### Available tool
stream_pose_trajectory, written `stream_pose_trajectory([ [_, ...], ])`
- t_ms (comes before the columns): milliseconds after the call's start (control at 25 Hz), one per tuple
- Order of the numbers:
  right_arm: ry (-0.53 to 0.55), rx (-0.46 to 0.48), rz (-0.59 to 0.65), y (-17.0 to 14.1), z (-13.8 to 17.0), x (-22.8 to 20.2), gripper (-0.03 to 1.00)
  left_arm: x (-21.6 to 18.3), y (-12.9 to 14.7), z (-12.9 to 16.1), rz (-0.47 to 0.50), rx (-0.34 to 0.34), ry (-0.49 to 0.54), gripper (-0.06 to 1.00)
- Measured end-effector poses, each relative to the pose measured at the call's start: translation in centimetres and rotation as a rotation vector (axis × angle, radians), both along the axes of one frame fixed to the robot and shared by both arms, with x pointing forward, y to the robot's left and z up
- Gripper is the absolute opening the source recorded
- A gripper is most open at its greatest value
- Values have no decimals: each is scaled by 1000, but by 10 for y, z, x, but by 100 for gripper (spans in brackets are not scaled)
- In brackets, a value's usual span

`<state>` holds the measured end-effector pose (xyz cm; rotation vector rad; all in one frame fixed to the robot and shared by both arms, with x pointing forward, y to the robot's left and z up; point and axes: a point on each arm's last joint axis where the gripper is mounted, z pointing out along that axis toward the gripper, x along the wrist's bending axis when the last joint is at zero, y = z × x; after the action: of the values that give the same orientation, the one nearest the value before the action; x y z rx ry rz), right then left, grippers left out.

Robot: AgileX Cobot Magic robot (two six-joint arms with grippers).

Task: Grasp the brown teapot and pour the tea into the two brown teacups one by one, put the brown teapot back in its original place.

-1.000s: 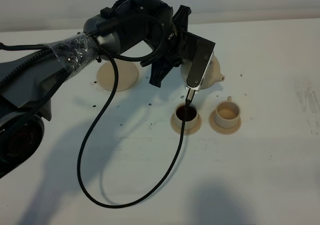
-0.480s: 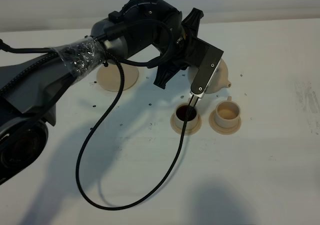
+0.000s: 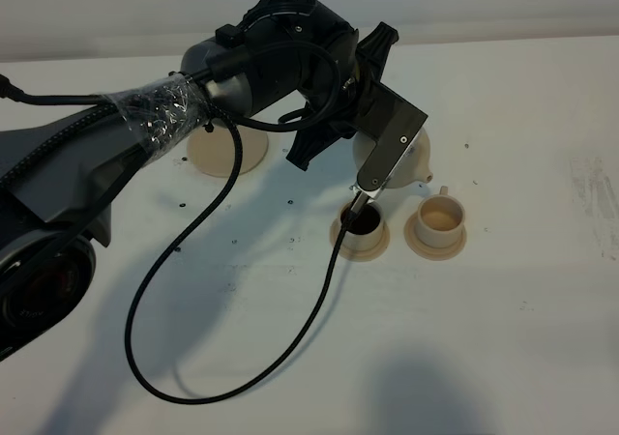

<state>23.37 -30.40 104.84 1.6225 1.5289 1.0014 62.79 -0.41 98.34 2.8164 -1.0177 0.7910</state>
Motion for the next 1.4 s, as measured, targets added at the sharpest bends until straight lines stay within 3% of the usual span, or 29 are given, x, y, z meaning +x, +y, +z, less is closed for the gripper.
stream_pose_trajectory([
  [720,0,0,0,0,0,0,22,-4,-6,0,-129,98,-61,1],
  [1400,0,0,0,0,0,0,22,-17,-18,11,-231,148,-122,1],
])
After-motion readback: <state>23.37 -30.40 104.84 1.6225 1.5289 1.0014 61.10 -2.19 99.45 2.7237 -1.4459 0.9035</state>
